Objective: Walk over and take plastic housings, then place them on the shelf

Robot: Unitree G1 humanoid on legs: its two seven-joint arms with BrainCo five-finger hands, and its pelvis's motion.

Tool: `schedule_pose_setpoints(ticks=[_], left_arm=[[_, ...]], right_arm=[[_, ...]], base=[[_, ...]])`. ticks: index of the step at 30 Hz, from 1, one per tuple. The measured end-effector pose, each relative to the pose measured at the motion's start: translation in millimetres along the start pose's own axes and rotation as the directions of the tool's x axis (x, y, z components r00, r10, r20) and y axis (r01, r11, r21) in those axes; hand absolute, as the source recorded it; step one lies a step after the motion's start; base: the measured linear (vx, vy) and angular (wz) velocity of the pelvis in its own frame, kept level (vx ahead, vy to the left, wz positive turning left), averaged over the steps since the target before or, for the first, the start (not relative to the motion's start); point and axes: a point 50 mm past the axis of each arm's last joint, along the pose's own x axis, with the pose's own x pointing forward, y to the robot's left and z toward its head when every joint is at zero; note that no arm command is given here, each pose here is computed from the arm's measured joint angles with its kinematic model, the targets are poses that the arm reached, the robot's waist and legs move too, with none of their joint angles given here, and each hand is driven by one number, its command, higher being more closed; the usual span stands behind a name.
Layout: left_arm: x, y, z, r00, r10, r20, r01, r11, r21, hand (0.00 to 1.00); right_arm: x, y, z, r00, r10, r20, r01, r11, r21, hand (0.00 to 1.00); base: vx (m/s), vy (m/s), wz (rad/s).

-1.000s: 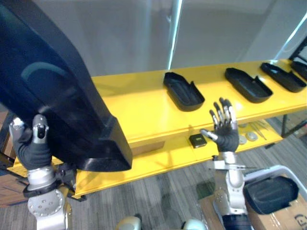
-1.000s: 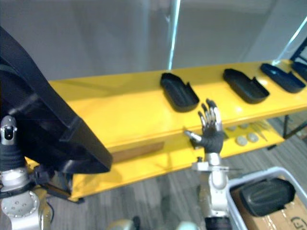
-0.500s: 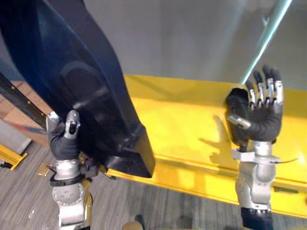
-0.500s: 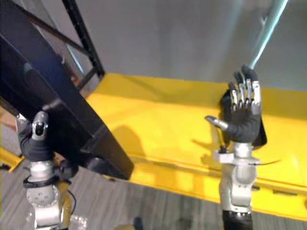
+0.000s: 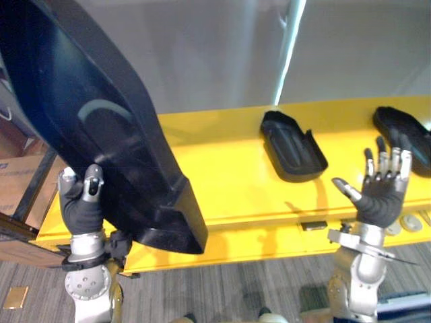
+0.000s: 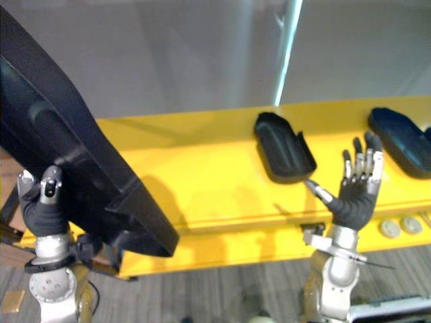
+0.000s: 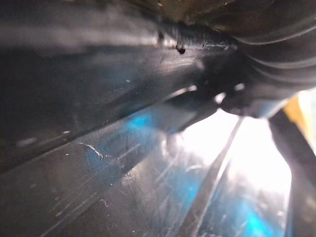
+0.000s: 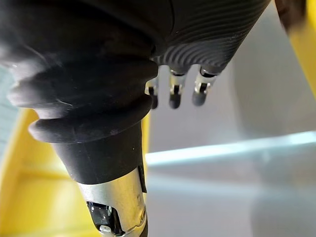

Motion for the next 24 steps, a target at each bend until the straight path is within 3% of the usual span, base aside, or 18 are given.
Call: schedule_pose_setpoints(ticks=[6, 12, 18, 24], left_arm=[[8.9, 0.6, -10.2, 0.99, 0.133, -0.043, -0.128, 0.988, 0.091, 1.0], [21.5, -1.4, -61.0, 0.918, 0.269, -0.292, -0.221, 0.957, 0.187, 1.0], [30.6, 9.0, -99.2, 0.823, 0.288, -0.49, -0.175, 0.949, 0.264, 1.0], [53.4, 14.8, -112.9, 0.812, 0.181, -0.555, -0.032, 0.963, 0.267, 1.0]], right_arm=[[6.4, -18.0, 7.1, 0.999, -0.017, 0.038, 0.019, 0.997, -0.077, 0.0], [26.3, -0.5, 13.8, 0.991, 0.04, 0.131, -0.038, 0.999, -0.015, 0.0], [26.3, 9.1, 25.8, 0.978, 0.122, 0.171, -0.126, 0.992, 0.014, 0.0], [27.0, 19.6, 27.8, 0.958, 0.227, 0.173, -0.238, 0.97, 0.05, 0.0]], base=[[-0.02, 0.026, -0.24], [-0.05, 0.005, -0.16], [0.03, -0.006, -0.14], [0.0, -0.006, -0.05]])
